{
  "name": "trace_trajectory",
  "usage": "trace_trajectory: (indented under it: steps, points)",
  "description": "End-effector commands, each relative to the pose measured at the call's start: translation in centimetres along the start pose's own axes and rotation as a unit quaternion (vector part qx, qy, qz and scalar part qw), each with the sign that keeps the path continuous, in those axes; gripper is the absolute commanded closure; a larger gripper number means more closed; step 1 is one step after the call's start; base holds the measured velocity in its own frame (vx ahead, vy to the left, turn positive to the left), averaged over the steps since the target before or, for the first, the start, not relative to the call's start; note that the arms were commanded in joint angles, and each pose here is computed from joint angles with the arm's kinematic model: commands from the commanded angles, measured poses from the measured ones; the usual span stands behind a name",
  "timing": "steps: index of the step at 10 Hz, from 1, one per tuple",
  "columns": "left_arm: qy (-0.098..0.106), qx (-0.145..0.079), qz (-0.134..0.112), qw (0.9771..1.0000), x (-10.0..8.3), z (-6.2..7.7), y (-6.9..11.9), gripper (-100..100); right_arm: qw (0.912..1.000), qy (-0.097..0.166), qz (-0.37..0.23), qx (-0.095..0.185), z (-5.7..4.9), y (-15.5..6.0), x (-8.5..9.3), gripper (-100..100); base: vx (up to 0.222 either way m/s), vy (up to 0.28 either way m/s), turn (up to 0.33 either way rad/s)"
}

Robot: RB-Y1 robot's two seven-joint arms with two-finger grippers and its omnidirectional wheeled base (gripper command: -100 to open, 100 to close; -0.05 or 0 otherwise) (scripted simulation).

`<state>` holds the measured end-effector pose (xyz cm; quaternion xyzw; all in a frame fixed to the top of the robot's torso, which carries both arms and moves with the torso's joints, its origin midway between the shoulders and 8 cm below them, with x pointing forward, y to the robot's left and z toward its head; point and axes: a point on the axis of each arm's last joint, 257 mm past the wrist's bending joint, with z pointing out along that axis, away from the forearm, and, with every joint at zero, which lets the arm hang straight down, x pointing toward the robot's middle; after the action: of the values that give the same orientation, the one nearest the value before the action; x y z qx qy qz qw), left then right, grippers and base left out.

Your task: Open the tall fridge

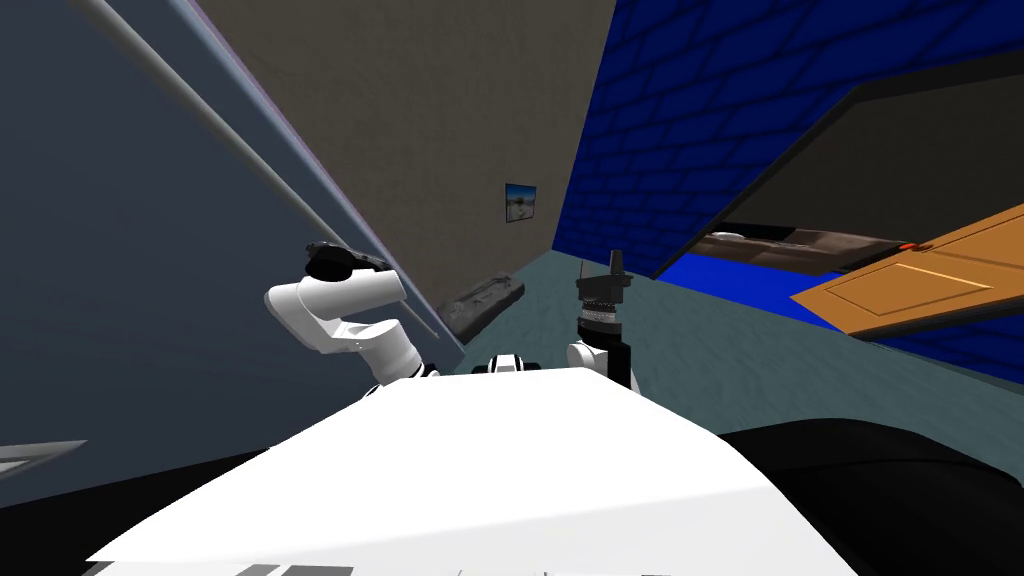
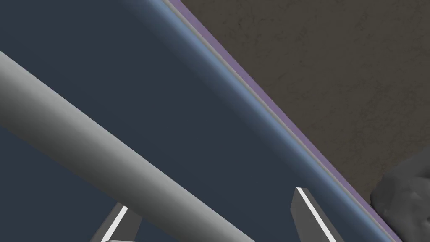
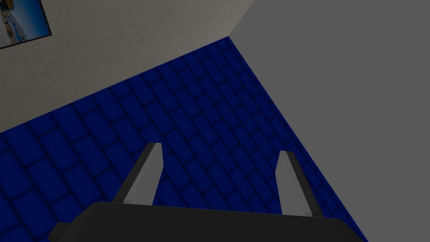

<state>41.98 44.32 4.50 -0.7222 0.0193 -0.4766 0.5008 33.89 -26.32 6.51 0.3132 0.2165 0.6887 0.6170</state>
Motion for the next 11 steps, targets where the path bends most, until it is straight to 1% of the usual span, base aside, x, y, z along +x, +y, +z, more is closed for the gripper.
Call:
trace_trajectory:
  steps: [1,3,4,6,8,9,11]
  points:
    - [0.012,-0.009,0.000,0.9999,1.0,-0.1,0.6,100,1.0000,0.000,0.000,0.000,0.0,0.0,0.0,0,-0.136,-0.006,-0.032]
    - [0.036,-0.031,0.002,0.9989,2.9,-0.5,2.3,100,1.0000,0.000,0.000,0.000,0.0,0.0,0.0,0,-0.323,0.004,-0.090]
    - [0.036,-0.031,0.002,0.9989,2.9,-0.5,2.3,100,1.0000,0.000,0.000,0.000,0.0,0.0,0.0,0,-0.270,-0.025,-0.050]
    - [0.060,-0.053,0.004,0.9968,4.8,-0.9,3.9,100,1.0000,0.000,0.000,0.000,0.0,0.0,0.0,0,-0.273,0.021,-0.053]
    - [0.083,-0.075,0.006,0.9937,6.6,-1.5,5.6,100,1.0000,0.000,0.000,0.000,0.0,0.0,0.0,0,-0.370,0.027,-0.081]
    - [0.095,-0.086,0.007,0.9918,7.6,-1.9,6.4,100,1.0000,0.000,0.000,0.000,0.0,0.0,0.0,0,-0.405,-0.047,-0.067]
    - [0.118,-0.107,0.009,0.9871,9.4,-2.7,8.0,100,1.0000,0.000,0.000,0.000,0.0,0.0,0.0,0,-0.364,0.023,-0.055]
